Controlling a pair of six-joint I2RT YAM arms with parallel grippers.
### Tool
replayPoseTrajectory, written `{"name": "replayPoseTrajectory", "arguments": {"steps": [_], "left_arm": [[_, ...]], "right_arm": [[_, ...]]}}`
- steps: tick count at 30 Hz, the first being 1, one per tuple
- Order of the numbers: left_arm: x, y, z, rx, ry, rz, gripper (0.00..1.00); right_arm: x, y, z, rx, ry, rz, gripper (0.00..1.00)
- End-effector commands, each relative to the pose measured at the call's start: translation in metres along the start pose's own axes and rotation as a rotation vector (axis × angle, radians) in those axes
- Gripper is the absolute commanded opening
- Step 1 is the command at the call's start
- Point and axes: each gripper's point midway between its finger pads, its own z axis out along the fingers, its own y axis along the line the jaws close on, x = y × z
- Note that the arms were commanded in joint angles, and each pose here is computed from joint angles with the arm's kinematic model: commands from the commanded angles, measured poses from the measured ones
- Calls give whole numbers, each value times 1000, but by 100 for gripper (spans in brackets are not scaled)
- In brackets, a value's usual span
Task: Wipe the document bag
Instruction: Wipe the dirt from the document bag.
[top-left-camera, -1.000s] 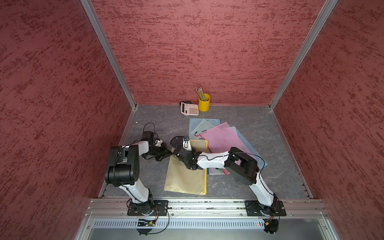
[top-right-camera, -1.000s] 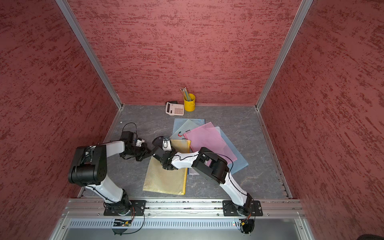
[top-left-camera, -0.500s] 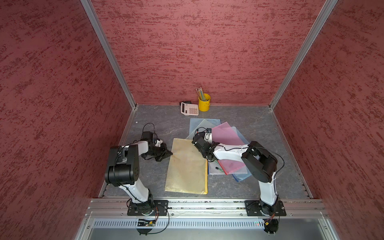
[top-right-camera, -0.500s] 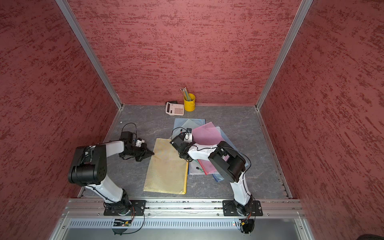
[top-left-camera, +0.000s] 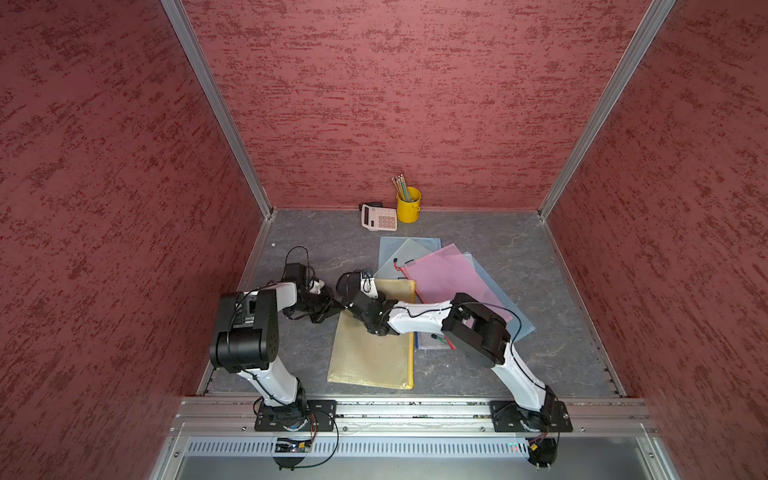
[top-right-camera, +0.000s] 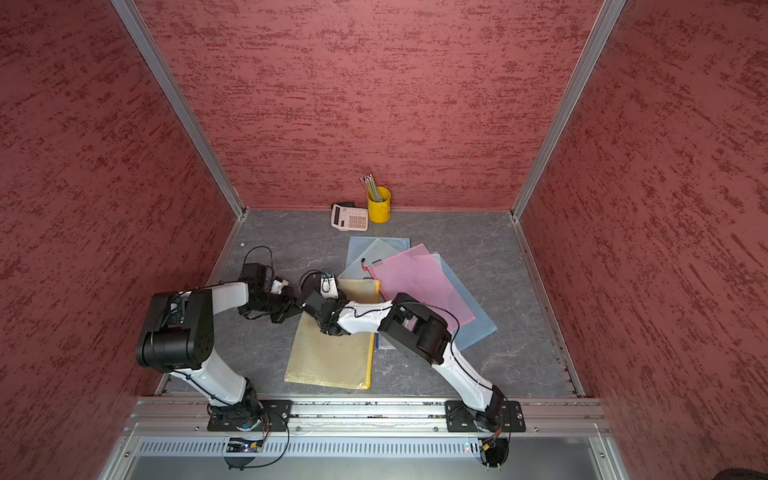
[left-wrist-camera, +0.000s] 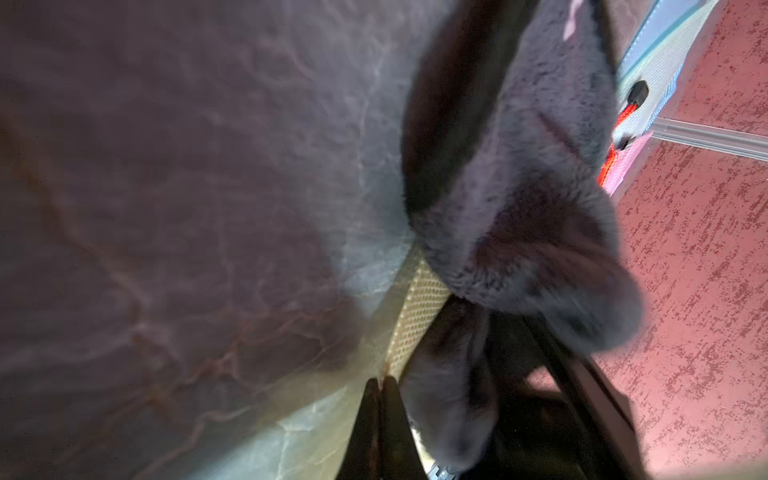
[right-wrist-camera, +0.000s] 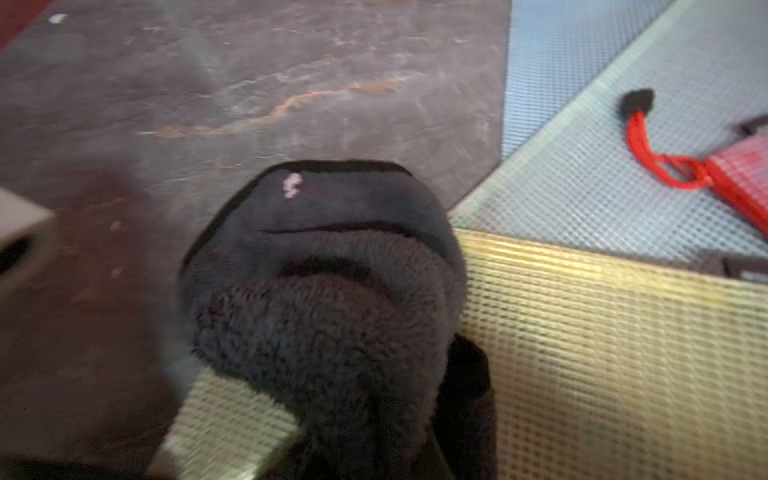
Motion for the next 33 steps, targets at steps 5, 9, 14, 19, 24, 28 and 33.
{"name": "replayPoseTrajectory", "arguments": {"steps": [5, 9, 14, 19, 24, 28, 33], "left_arm": [[0, 3, 1, -10, 2, -6, 0], [-1, 4, -3, -6, -11, -20, 0], [-3, 1, -5, 17, -32, -37, 0], [-3, 0, -4, 41, -64, -69, 0], [-5, -2, -3, 74, -96, -110, 0], [-4, -1, -1, 102, -105, -140, 0], [-1, 2, 3, 121, -109, -169, 0]], "right_arm": [[3, -142, 7, 411, 17, -86, 0], [-11, -174, -8, 485, 2, -105, 0], [-77, -118, -34, 310, -119, -44, 0], [-98, 36, -66, -163, -142, -74, 0], [-26, 91, -69, -352, -2, -69, 0], [17, 89, -58, -412, 53, -58, 0], [58, 96, -54, -471, 84, -141, 0]]}}
